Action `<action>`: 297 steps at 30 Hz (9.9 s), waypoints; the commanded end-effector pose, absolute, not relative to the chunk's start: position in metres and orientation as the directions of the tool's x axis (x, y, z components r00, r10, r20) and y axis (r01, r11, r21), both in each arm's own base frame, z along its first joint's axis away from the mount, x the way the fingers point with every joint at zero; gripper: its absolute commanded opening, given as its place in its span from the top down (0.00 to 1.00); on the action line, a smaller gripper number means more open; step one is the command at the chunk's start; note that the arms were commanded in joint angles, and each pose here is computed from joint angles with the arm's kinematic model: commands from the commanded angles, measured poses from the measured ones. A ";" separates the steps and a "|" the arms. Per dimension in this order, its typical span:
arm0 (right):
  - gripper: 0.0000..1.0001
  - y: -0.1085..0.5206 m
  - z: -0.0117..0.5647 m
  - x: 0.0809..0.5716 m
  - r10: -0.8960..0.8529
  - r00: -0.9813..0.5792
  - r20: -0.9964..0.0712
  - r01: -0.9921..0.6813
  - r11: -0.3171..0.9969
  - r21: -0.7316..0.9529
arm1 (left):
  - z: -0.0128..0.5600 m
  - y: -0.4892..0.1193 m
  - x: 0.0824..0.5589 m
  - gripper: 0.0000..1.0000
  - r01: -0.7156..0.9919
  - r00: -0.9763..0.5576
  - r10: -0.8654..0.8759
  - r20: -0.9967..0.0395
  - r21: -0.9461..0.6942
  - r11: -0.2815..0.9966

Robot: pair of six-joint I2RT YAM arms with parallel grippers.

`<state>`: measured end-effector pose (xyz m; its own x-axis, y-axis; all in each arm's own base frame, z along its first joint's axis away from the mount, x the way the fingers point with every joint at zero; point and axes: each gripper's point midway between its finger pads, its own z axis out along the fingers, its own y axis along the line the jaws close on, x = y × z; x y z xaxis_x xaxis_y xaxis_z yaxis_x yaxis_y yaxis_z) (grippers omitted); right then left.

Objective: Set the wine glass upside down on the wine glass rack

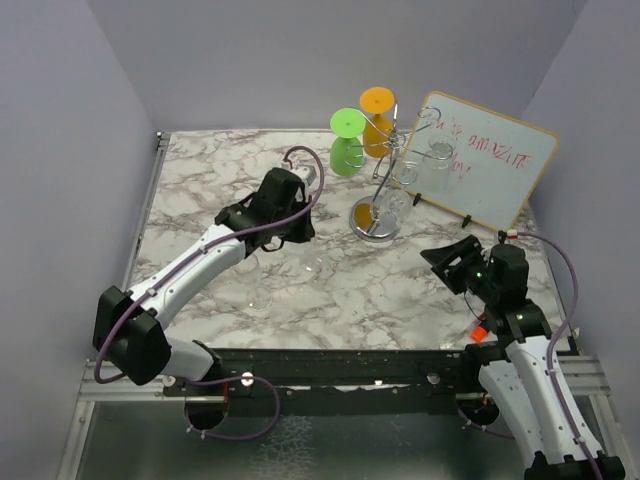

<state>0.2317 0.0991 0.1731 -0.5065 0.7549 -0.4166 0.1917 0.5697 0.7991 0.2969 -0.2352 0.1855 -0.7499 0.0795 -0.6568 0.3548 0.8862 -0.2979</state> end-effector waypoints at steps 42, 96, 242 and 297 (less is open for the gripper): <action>0.40 0.126 0.205 0.211 0.888 -0.395 0.235 0.422 -0.051 0.905 | 0.310 -0.401 0.175 1.00 0.742 -0.276 -0.325 -0.905 -0.415 0.527; 0.99 0.111 0.276 0.257 0.938 -0.348 -0.009 0.056 0.030 0.998 | 0.326 -0.423 0.150 0.39 0.817 -0.267 -0.330 -0.905 -0.395 0.421; 0.99 0.265 0.324 0.360 0.423 0.011 -0.906 -0.024 0.906 0.422 | 0.359 -0.180 0.269 0.01 0.152 -0.123 -0.277 -0.953 -0.294 0.943; 0.99 0.293 0.327 0.332 0.339 0.067 -0.938 -0.418 0.864 0.282 | 0.356 -0.185 0.270 0.01 0.165 -0.135 -0.281 -0.950 -0.301 0.939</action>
